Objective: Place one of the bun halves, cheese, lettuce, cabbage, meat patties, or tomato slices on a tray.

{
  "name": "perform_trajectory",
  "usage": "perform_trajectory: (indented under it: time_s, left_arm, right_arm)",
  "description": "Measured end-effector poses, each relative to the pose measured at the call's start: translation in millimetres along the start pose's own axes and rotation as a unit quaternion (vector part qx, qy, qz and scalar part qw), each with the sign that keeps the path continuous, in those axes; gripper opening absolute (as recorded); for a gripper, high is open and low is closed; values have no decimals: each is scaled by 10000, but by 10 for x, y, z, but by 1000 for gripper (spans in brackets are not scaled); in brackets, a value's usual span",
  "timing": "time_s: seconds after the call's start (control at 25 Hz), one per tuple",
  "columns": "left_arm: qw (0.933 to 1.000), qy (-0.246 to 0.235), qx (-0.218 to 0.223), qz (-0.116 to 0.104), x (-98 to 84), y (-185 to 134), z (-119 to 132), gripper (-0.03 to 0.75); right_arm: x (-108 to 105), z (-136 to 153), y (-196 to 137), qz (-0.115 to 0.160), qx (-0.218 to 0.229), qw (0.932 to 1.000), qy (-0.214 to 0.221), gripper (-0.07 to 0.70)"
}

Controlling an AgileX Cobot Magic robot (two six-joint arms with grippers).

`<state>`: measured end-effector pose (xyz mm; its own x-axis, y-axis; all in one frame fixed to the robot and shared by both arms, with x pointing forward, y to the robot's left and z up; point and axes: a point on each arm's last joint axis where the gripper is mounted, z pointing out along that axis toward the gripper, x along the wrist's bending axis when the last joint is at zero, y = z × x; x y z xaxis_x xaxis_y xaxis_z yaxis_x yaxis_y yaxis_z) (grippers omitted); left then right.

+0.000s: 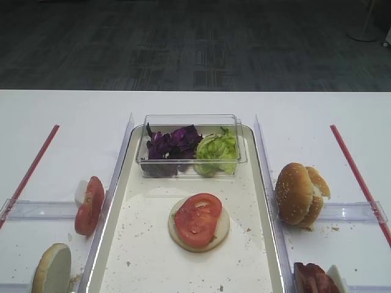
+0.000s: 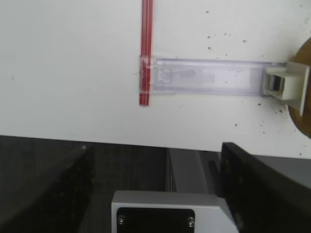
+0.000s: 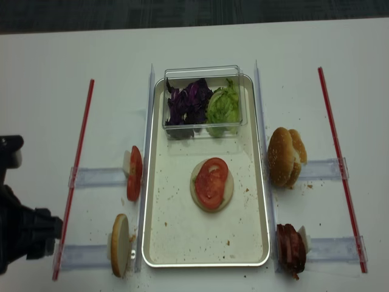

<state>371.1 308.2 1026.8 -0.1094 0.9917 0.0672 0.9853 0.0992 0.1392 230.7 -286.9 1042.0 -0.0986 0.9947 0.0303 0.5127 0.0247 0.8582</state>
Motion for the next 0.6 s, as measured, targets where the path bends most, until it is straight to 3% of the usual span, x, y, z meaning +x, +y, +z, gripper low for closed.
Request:
perform_trajectory:
  time_s: [0.32,0.6]
  left_arm:
    - [9966,-60,-819,-48,55,-482,7,493]
    - [9863,-126,-1644,67,81,-670,-93,493]
  right_arm:
    - [0,0,0,0,0,10000,0,679]
    - [0,0,0,0,0,10000,0,679]
